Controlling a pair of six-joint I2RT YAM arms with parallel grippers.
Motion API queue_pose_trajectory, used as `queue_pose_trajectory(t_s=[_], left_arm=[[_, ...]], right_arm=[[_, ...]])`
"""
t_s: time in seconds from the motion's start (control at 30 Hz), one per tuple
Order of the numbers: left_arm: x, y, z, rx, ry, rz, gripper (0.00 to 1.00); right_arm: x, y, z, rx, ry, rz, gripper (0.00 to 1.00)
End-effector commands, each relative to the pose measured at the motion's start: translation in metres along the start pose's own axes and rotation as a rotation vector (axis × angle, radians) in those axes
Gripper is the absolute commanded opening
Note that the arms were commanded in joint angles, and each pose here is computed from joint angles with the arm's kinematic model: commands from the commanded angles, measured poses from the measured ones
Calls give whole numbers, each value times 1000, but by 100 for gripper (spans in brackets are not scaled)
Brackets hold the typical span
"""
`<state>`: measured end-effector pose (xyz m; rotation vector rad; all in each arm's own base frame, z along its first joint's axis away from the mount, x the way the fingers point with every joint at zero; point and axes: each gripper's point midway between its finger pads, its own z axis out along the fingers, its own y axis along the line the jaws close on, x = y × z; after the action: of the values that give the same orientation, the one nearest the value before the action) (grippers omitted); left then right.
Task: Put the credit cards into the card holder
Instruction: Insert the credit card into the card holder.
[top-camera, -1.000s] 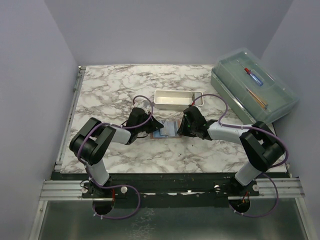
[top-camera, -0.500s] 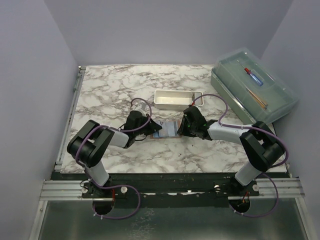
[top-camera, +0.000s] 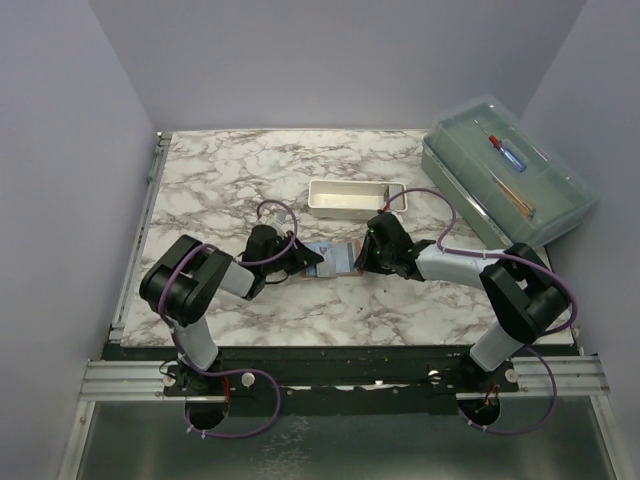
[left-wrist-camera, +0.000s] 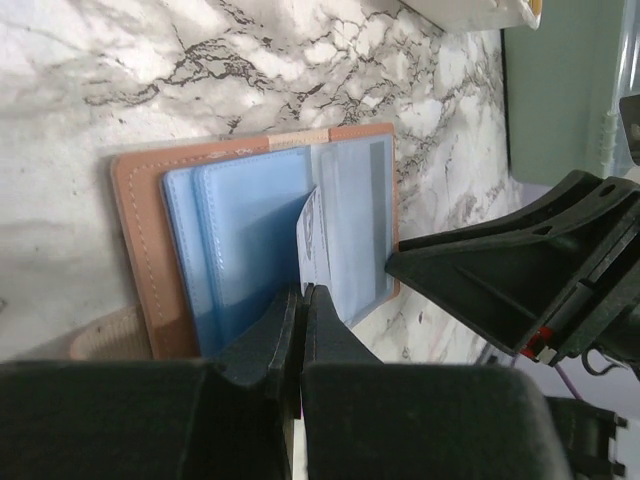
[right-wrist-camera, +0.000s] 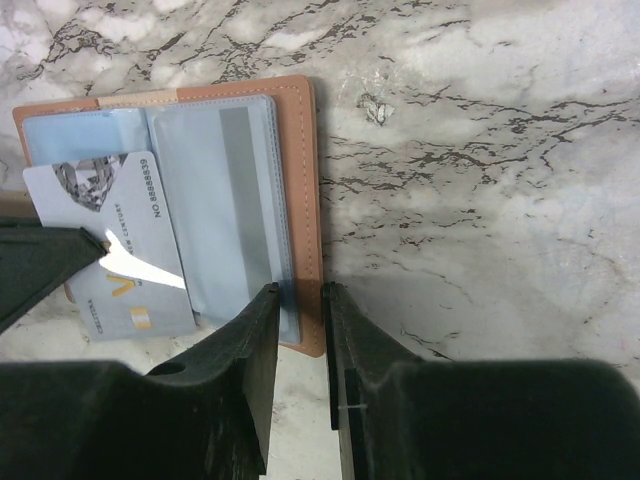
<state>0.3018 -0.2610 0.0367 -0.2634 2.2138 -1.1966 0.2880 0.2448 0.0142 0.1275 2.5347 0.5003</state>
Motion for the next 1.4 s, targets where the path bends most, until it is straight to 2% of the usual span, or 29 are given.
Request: queue_pose_trajectory(t_s=[0.0,0.1,0.37,0.53,0.77,1.37], left_arm=[[16,13,2,27,168,-138,0],[25,10,-4,50,208,-151,0],[29,18,-1,27,260,-79,0],[23,25,6,13,240,-41,0],[21,28,15,-12,263,-94,0],[-7,36,30,-63,175,-81,0]], right_arm=[[83,-65,-2,190,269,-61,27],[81,-65,-3,187,265,-71,27],[78,-59,-1,165,260,-76,27],[79,-60,-2,163,264,-81,27],[78,-58,-3,156,261,-89,27],[80,-58,-2,143,264,-93,27]])
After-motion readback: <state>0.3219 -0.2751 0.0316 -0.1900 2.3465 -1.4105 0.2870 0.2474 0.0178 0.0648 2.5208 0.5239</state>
